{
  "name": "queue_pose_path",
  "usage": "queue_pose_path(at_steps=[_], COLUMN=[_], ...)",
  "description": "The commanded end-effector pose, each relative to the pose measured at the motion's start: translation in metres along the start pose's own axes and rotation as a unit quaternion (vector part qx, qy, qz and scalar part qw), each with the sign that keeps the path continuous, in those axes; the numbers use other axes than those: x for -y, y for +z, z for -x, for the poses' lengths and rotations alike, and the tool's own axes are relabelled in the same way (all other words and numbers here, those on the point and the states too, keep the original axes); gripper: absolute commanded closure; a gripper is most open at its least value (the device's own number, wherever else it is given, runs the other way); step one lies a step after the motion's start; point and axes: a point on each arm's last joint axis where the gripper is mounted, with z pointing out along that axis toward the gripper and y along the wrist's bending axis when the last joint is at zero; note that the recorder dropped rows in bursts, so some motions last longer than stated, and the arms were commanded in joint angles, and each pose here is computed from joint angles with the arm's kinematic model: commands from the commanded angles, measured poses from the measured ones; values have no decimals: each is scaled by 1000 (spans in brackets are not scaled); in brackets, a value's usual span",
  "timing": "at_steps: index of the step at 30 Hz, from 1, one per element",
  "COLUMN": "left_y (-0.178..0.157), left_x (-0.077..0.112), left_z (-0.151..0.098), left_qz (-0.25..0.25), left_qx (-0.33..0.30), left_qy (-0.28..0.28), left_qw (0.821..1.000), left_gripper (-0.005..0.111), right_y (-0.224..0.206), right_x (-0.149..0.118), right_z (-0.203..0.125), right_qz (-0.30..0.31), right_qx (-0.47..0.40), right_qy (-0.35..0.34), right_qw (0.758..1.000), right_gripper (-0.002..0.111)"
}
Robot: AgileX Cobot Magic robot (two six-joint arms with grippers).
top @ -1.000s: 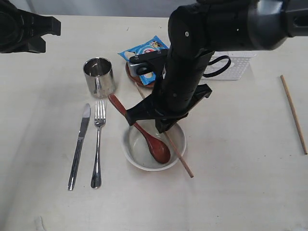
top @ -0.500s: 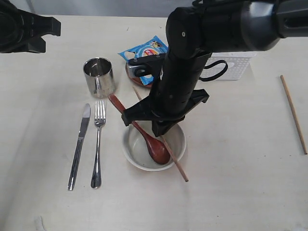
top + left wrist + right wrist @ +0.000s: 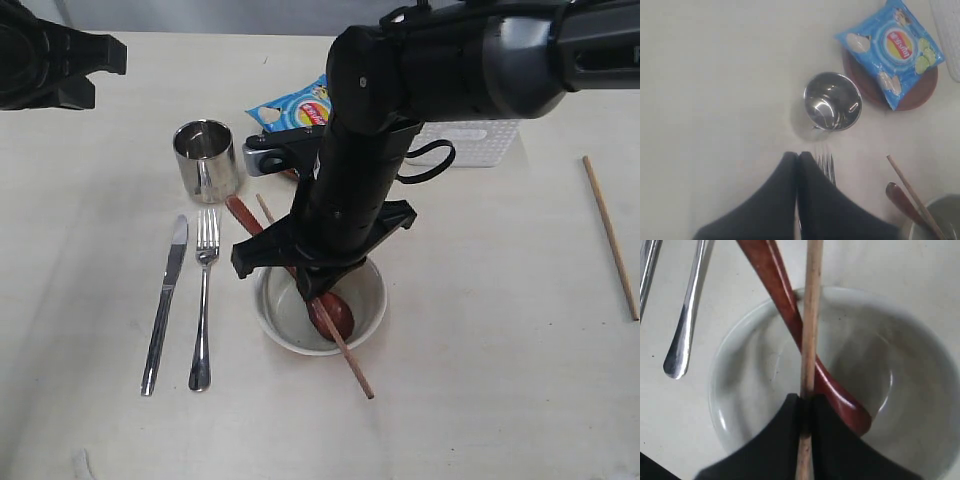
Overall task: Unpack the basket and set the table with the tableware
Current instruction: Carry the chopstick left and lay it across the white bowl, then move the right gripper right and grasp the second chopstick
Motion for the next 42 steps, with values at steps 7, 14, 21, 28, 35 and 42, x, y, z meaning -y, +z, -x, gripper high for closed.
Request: queue_pose_path(at_steps=[7,14,21,28,35,42], left_y=[1,1,1,1,1,1], left_x=[1,1,1,1,2,14], left_z=[-2,-2,-2,-3,-4,-8], left_qz=[-3,-3,-3,-5,-6,-19], left_qx=[0,0,-1,-6,-10,-15], left_qy=[-1,-1,-1,0,-2,29], left_qw=[1000,1000,1000,1000,1000,999], left_gripper=[107,107,107,107,107,107], right_y=[2,-22,-83,-140,-150,-114], right_x=[2,-3,5,82,186,247], right_z=[-1,-3,-15,-24,-41,-64], right_qz=[-12,-4,-73,-275,-301,-276], right_qx=[-2,36,126,185,155,147], right_qy=[-13,-24,-48,53,227,287], right_qw=[1000,999,988,942,913,906], right_gripper=[68,62,62,100,108,108])
